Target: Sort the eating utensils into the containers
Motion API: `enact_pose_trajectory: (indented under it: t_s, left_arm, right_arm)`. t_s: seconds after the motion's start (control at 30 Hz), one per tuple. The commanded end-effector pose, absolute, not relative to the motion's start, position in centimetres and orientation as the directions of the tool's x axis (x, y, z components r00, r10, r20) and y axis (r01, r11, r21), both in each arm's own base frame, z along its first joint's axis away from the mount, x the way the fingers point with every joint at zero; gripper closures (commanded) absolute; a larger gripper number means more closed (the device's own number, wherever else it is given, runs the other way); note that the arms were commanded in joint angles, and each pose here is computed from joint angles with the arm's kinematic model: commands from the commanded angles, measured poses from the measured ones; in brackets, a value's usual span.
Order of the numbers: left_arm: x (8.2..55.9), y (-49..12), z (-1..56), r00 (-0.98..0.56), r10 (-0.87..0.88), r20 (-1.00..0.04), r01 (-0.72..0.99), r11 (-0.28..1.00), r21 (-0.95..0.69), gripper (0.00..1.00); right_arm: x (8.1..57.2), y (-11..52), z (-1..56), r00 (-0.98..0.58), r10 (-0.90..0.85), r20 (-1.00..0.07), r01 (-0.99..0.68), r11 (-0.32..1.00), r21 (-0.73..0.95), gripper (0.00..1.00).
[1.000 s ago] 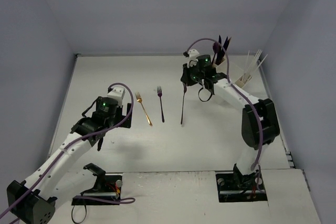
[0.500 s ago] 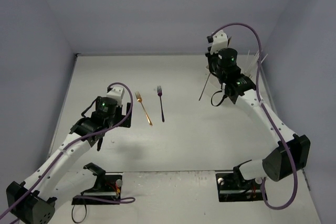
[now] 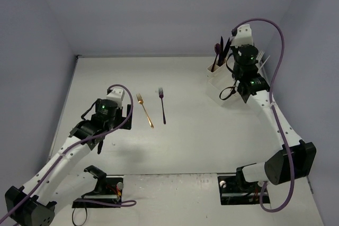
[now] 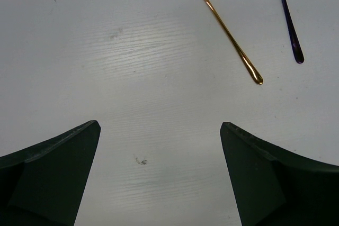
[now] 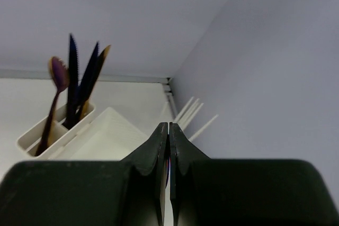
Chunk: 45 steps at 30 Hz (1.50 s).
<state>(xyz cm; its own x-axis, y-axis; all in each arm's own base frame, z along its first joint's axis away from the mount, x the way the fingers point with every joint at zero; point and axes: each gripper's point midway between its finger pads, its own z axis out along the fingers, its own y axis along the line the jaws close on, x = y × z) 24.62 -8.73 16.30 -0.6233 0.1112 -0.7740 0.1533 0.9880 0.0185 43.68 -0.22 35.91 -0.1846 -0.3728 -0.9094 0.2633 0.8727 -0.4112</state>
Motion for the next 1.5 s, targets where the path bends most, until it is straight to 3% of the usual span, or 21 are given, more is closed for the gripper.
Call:
enact_pose_trajectory:
  t_s: [0.0, 0.6, 1.23, 1.4, 1.47]
  left_arm:
    - [25.4, -8.5, 18.0, -0.580, 0.092, -0.809, 0.133, 0.991, 0.017, 0.04]
    - [25.5, -8.4, 17.4, -0.593, 0.099, -0.799, 0.128, 0.991, 0.028, 0.04]
    - [25.6, -8.4, 17.2, -0.600, 0.103, -0.793, 0.126, 0.991, 0.033, 0.03]
    - [25.6, -8.4, 17.2, -0.598, 0.102, -0.795, 0.126, 0.992, 0.032, 0.04]
    - [25.5, -8.4, 17.3, -0.595, 0.100, -0.797, 0.126, 0.992, 0.030, 0.04]
  right_arm:
    - [42.6, -2.3, 43.7, 0.023, -0.355, -0.935, 0.429, 0.848, -0.312, 1.00]
    - [45.2, -4.3, 40.5, -0.036, -0.404, -0.914, 0.478, 0.796, -0.371, 1.00]
    - [45.4, -4.3, 30.4, -0.158, -0.320, -0.934, 0.426, 0.831, -0.356, 0.99]
    - [45.5, -3.9, 28.7, -0.170, -0.287, -0.943, 0.409, 0.850, -0.332, 0.80]
    - [45.5, -3.6, 28.9, -0.165, -0.276, -0.947, 0.398, 0.860, -0.319, 0.61]
